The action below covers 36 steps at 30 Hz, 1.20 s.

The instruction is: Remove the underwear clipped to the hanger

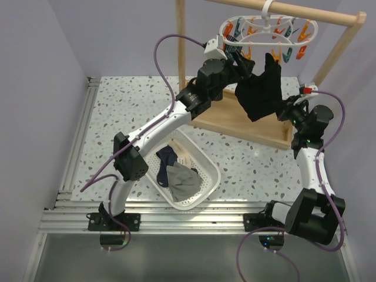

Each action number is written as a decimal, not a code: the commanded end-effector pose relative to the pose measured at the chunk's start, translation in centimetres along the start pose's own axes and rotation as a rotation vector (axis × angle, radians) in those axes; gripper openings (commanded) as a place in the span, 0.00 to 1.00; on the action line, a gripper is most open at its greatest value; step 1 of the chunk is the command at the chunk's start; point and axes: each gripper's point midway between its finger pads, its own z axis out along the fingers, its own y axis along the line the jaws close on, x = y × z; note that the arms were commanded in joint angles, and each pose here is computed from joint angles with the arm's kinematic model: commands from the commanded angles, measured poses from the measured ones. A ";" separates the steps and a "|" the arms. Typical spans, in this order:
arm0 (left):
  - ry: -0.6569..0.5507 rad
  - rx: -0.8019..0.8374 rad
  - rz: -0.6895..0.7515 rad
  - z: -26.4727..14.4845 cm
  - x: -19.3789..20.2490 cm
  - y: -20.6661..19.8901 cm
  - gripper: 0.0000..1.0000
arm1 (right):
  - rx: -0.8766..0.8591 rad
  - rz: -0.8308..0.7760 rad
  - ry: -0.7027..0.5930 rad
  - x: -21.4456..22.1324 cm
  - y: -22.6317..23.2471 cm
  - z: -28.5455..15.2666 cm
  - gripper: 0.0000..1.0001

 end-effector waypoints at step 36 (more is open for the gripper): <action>-0.440 0.023 0.065 2.1 -6.9 -2.4 0.70 | -0.056 -0.041 -0.013 -0.2 1.6 0.0 0.00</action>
